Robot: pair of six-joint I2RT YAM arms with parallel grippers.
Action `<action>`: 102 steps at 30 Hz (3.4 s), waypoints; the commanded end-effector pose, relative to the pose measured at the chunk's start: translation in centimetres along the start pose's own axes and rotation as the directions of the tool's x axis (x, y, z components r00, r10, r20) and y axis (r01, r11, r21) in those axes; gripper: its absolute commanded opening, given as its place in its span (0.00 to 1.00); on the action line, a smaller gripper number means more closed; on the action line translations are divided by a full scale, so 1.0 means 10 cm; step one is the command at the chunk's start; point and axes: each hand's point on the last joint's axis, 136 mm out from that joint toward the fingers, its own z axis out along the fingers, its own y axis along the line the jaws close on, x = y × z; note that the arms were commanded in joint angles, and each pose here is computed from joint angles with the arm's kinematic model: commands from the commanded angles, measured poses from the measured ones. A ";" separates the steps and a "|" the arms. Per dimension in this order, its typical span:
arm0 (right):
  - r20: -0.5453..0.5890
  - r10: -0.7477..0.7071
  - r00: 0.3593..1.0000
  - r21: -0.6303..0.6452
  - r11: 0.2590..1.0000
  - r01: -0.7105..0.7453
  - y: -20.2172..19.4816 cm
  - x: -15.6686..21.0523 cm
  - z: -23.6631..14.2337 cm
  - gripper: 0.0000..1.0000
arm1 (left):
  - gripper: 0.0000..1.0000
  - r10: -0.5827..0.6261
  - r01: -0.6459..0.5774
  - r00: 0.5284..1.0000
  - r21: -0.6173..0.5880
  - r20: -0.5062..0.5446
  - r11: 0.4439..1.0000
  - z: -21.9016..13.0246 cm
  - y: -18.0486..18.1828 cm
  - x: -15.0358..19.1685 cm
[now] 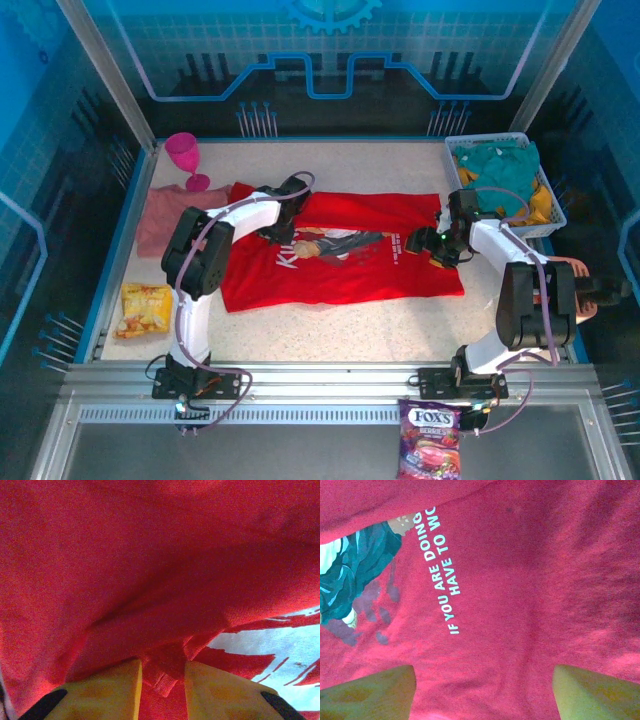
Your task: Fold and stack the t-shirts
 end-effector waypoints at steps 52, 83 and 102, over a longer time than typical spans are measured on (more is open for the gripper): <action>-0.022 -0.018 1.000 -0.016 1.000 0.018 0.05 0.04 0.02 0.70 | 0.00 -0.185 0.221 0.971 0.264 -0.152 0.939 -0.72 -0.37 0.24; -0.024 -0.023 0.999 -0.046 0.999 0.022 0.12 0.01 0.07 0.70 | 0.50 -0.407 0.443 0.896 0.320 -0.175 0.838 -0.75 0.21 0.57; -0.031 -0.031 0.999 -0.032 0.999 0.030 0.13 0.02 0.07 0.70 | 0.46 -0.625 0.626 0.773 0.288 -0.108 0.725 -0.07 0.57 0.48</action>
